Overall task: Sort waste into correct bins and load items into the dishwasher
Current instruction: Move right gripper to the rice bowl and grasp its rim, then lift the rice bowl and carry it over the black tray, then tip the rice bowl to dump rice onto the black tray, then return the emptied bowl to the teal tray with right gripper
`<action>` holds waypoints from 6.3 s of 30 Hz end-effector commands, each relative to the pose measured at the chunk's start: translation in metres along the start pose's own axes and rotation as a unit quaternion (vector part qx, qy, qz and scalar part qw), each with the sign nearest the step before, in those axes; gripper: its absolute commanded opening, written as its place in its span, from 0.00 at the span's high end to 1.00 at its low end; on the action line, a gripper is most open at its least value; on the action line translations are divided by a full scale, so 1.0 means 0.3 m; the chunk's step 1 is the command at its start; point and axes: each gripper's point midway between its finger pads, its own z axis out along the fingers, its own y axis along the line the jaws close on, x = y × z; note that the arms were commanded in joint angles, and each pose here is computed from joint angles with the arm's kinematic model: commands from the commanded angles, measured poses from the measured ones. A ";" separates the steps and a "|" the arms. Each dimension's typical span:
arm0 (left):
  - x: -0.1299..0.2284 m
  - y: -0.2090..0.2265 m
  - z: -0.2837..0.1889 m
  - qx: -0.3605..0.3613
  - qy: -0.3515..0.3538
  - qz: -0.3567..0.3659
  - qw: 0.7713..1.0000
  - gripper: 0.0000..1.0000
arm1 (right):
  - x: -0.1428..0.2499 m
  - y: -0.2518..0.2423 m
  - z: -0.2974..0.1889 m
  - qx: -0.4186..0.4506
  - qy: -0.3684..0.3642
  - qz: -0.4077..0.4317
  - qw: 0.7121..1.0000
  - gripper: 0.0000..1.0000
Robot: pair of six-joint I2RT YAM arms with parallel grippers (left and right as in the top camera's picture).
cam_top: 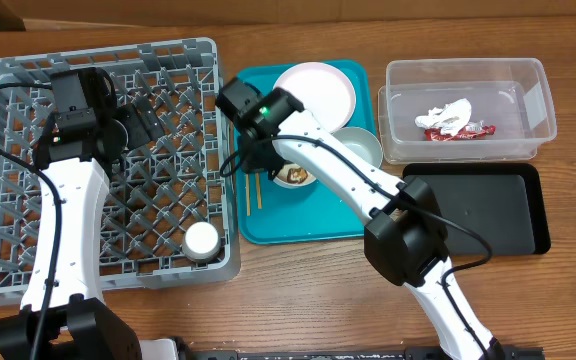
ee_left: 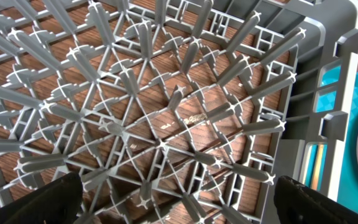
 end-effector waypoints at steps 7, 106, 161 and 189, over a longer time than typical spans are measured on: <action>-0.047 0.007 -0.047 -0.003 -0.026 -0.008 1.000 0.00 | -0.061 -0.019 -0.331 -0.046 -0.038 -0.005 0.998 0.96; -0.046 0.005 -0.047 -0.002 -0.026 -0.007 1.000 0.00 | 0.430 -1.056 -0.423 -0.497 -0.276 0.262 0.780 0.96; -0.046 0.005 -0.047 -0.002 -0.026 -0.007 1.000 0.00 | 0.300 -0.976 -0.711 -0.572 -0.240 0.271 0.736 0.96; -0.046 0.005 -0.047 -0.002 -0.026 -0.007 1.000 0.00 | 0.093 -0.110 -0.296 -0.222 -0.091 0.059 0.969 0.96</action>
